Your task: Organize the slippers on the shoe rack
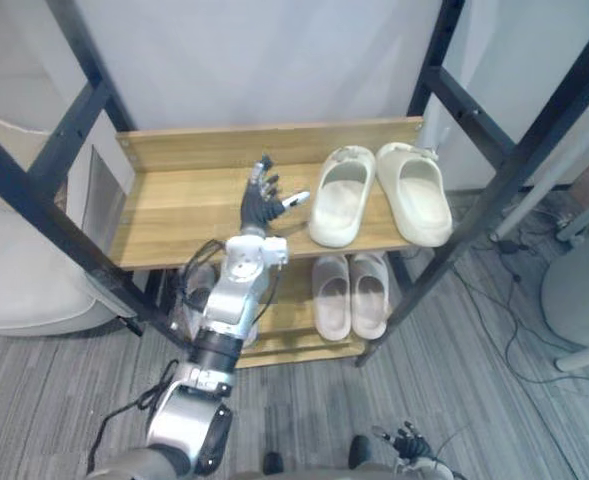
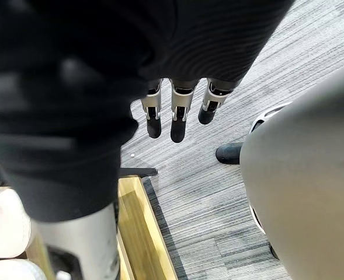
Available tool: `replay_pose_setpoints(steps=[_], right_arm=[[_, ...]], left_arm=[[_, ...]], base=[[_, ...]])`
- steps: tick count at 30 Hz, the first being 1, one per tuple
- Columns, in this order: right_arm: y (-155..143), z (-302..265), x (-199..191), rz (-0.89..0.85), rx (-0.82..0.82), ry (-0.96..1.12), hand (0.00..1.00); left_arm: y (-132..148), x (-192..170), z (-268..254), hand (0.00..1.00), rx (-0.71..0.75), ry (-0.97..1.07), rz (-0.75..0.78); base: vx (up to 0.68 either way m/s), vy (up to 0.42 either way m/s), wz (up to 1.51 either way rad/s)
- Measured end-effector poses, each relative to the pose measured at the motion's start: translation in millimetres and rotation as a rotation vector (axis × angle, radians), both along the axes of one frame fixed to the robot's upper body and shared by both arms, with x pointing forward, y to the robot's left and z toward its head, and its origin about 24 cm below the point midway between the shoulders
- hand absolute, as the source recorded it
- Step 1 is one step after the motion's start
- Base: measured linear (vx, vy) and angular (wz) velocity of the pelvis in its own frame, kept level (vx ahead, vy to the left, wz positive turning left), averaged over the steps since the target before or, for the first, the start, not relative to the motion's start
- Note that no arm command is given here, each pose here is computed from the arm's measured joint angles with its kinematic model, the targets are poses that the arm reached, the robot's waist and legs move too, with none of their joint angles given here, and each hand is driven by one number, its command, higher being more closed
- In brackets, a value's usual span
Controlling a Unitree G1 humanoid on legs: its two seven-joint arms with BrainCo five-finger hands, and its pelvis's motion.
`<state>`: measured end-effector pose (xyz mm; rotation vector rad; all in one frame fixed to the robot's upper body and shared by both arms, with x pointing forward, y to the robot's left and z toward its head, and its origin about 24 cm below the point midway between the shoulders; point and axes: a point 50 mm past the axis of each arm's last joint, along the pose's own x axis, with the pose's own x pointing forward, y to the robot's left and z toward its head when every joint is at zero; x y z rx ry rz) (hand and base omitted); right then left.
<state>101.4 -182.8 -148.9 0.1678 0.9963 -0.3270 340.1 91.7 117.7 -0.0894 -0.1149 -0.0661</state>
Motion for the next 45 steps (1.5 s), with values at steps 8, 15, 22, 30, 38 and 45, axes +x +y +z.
replay_pose_setpoints(steps=[8,15,22,30,38,45], right_arm=[[3,-1,-3,0.018,0.004,0.01,0.0],[6,-2,-4,0.025,0.008,0.012,0.0],[6,-2,-5,0.022,0.004,0.013,0.0],[8,-2,-5,0.018,0.0,0.015,0.0],[10,-2,-8,0.013,0.006,0.021,0.0],[10,-3,-9,0.012,0.006,0.023,0.0]], left_arm=[[-29,-16,0,0.0,0.005,-0.03,-0.14],[-67,-29,0,0.0,0.023,-0.036,-0.301],[-99,-33,2,0.0,0.027,-0.025,-0.388],[-113,-30,1,0.0,0.049,-0.007,-0.402],[-107,-25,-3,0.0,0.04,0.013,-0.36],[-95,-25,26,0.0,-0.051,-0.093,-0.33]], base=[[-0.02,-0.007,0.1],[-0.01,-0.003,0.12],[0.0,-0.002,0.05],[0.0,0.0,-0.03],[-0.01,0.001,-0.03],[0.0,0.0,0.03]])
